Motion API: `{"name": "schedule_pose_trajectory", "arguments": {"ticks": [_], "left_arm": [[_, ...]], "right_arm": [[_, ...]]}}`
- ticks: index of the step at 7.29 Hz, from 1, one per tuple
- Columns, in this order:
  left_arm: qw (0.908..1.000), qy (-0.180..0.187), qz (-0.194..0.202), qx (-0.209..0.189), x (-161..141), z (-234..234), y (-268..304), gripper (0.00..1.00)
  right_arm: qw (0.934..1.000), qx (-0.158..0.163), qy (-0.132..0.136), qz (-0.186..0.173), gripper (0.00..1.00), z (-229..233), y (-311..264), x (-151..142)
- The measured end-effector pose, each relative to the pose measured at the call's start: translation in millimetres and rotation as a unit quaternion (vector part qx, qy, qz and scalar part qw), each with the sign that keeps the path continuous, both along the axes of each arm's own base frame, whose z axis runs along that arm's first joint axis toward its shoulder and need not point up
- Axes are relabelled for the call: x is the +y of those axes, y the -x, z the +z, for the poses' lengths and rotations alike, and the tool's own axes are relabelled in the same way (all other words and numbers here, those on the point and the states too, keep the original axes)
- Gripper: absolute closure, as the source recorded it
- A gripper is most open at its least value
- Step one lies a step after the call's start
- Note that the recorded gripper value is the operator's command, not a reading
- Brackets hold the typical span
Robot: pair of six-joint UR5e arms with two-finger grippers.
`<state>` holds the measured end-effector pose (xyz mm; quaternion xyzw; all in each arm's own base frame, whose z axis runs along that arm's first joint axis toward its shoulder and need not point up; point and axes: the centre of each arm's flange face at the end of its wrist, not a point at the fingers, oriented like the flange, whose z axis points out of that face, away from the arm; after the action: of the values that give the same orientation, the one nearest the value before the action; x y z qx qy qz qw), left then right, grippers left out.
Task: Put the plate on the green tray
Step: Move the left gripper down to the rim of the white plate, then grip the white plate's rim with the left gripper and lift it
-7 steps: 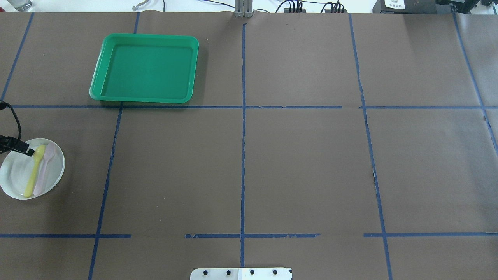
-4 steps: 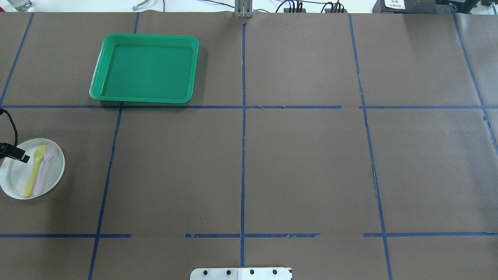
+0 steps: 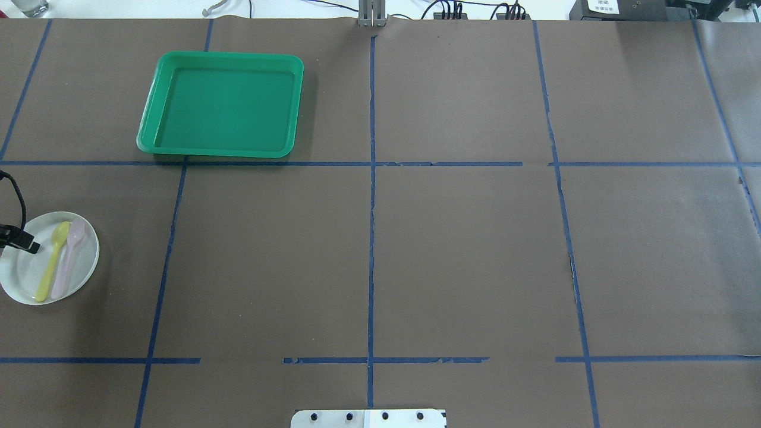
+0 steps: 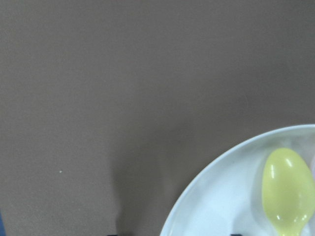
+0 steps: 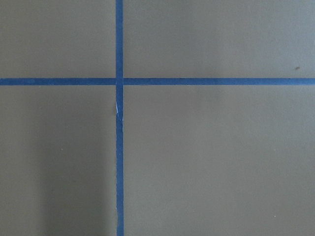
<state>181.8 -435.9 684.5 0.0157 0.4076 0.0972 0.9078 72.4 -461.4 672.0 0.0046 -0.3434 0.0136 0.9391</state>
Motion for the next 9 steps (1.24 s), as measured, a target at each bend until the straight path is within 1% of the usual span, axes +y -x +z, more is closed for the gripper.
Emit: {"name": "schedule_pose_trajectory", "arguments": {"ticks": [3,6,9], "left_arm": [[1.0000,0.003,0.000,0.002,0.7,-1.7,-0.5,1.00],[0.9999,-0.008,-0.005,0.010,-1.5,-18.5,3.3,1.00],[0.9999,-0.008,-0.006,0.009,2.2,-17.6,7.9,1.00]], "right_arm": [[1.0000,0.000,0.000,0.000,0.00,0.0,0.0,0.0],[1.0000,0.000,0.000,0.000,0.00,0.0,0.0,0.0],[1.0000,0.000,0.000,0.000,0.00,0.0,0.0,0.0]]}}
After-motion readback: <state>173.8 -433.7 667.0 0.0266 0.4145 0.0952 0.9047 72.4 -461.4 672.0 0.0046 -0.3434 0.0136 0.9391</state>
